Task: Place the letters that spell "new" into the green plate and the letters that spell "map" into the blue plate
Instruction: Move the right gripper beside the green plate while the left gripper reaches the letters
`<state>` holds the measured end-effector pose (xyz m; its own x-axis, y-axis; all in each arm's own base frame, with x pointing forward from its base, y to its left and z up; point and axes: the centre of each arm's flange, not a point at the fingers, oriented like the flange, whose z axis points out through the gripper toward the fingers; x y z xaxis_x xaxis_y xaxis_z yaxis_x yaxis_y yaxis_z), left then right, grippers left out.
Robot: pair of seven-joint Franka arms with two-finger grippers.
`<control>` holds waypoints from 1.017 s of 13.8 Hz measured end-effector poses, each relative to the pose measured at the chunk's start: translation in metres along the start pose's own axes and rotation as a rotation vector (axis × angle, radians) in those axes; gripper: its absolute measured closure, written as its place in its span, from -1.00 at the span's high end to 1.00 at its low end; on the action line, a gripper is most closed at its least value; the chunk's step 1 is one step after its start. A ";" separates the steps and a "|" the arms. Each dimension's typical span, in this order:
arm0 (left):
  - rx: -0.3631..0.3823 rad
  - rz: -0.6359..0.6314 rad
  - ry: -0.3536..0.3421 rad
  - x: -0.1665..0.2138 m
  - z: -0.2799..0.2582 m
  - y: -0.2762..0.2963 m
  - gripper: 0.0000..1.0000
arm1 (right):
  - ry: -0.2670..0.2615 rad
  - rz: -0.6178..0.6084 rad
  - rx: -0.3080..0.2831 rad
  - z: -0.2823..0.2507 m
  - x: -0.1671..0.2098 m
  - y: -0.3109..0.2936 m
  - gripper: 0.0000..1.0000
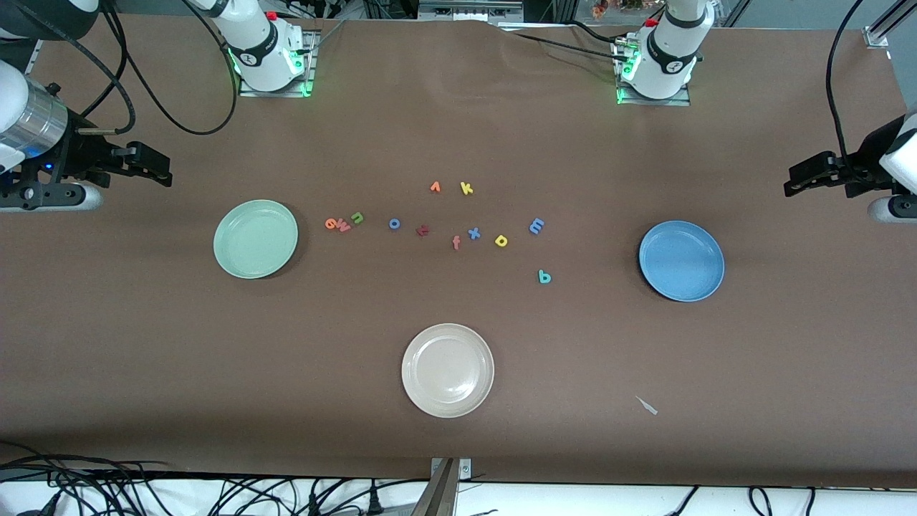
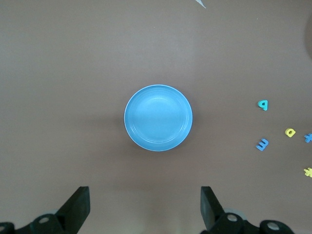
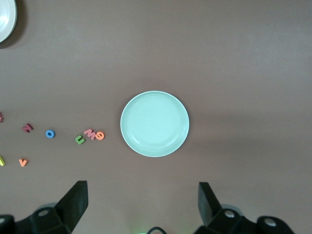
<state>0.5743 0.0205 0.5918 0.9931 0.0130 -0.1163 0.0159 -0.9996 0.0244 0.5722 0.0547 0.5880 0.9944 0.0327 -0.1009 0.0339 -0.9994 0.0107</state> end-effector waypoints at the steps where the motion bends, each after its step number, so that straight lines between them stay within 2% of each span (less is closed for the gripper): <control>1: 0.000 0.000 0.000 0.000 0.000 0.000 1.00 | -0.001 -0.001 -0.005 0.001 0.001 0.000 1.00; 5: 0.000 0.000 0.000 0.000 0.000 0.000 1.00 | 0.004 -0.033 -0.094 0.002 0.001 -0.011 1.00; 9: 0.000 0.002 -0.001 0.000 0.000 0.001 1.00 | 0.000 -0.043 -0.107 0.008 0.006 -0.015 1.00; 10: 0.000 0.002 -0.001 0.000 0.000 0.001 1.00 | -0.001 -0.042 -0.091 0.012 0.010 -0.016 1.00; 12: 0.000 0.002 -0.002 0.000 0.000 0.001 1.00 | 0.006 -0.032 -0.016 0.022 0.021 -0.019 1.00; 14: 0.000 0.002 -0.002 0.000 0.000 0.001 1.00 | 0.027 0.012 0.015 0.032 0.030 -0.017 1.00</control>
<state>0.5742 0.0191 0.5917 0.9930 0.0105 -0.1180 0.0135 -0.9996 0.0247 0.5988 0.0721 0.5533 0.9970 0.0210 -0.0742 0.0209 -0.9998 -0.0028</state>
